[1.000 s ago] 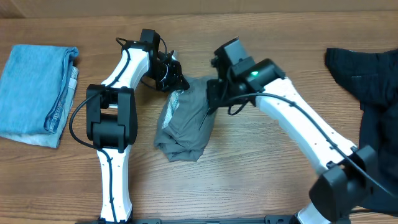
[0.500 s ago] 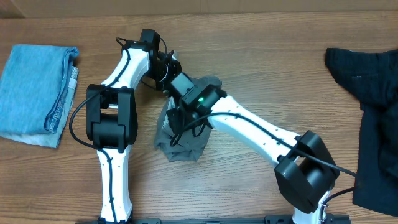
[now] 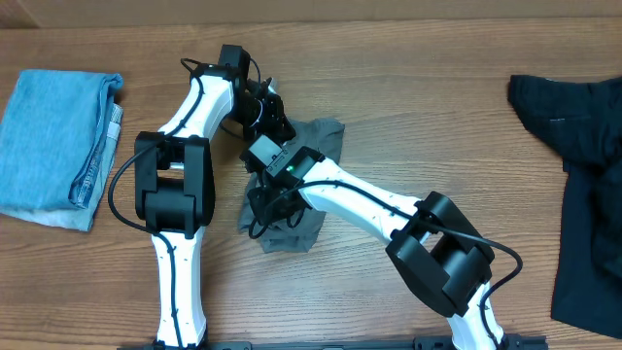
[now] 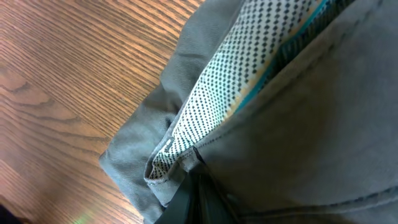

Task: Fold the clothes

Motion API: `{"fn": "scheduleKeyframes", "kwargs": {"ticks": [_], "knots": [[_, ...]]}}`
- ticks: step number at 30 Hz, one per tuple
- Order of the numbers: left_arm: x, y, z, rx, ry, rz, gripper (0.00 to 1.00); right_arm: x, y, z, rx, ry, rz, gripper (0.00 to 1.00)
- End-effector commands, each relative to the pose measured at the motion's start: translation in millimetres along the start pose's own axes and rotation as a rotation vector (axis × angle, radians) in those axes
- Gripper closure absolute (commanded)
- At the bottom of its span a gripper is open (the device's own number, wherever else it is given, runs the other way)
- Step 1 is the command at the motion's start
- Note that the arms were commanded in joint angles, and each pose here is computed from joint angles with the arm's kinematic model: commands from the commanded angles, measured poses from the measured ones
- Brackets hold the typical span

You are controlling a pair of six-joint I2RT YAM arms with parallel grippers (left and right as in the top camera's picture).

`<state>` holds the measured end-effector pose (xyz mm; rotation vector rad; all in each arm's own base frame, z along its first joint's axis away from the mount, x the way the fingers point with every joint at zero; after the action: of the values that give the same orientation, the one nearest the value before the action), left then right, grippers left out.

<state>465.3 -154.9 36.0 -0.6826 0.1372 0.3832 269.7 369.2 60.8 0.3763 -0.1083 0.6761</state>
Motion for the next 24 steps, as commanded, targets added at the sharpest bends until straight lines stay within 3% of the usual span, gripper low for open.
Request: {"fn": "scheduleKeyframes", "kwargs": {"ticks": [1,4,11,16,17,18,21,24], "knots": [[13.2,29.4,-2.9,0.149,-0.080,0.017,0.85,-13.6,-2.6,-24.1,0.017,0.077,-0.096,0.96],[16.7,34.7,-5.6,0.231,-0.128,-0.003,0.81,-14.5,-6.9,-26.5,0.028,0.089,-0.128,0.96],[35.0,48.9,-1.9,0.401,-0.275,-0.036,0.87,-15.6,-8.0,-28.1,0.026,0.095,-0.134,0.96],[38.1,50.2,-7.7,0.380,-0.290,-0.031,0.89,-15.7,-7.9,-28.1,0.027,0.095,-0.134,0.96],[38.2,33.6,-5.6,0.305,-0.276,-0.048,0.91,-14.2,-6.7,-26.6,0.032,0.091,-0.132,0.96],[38.3,16.1,3.8,0.239,-0.263,-0.058,0.96,-6.8,-4.5,-19.8,0.035,0.072,-0.128,0.96],[42.9,-59.3,85.1,0.074,-0.335,-0.119,0.96,22.0,4.1,14.3,0.047,-0.016,-0.104,0.96],[33.2,-92.7,173.9,0.122,-0.513,-0.138,0.81,58.1,22.2,75.5,0.073,-0.146,-0.049,0.73]]}}
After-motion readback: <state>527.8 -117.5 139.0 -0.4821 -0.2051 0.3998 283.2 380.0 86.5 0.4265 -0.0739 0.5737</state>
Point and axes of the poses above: each gripper's point midway between its finger pads, its own z axis back along the fingers, its own y axis along the line the jaws close on, x = y × z, the point moved 3 cm from there along z, back along the fingers, and after that the axes turned 15 degrees about z, right-handed, at the moved point
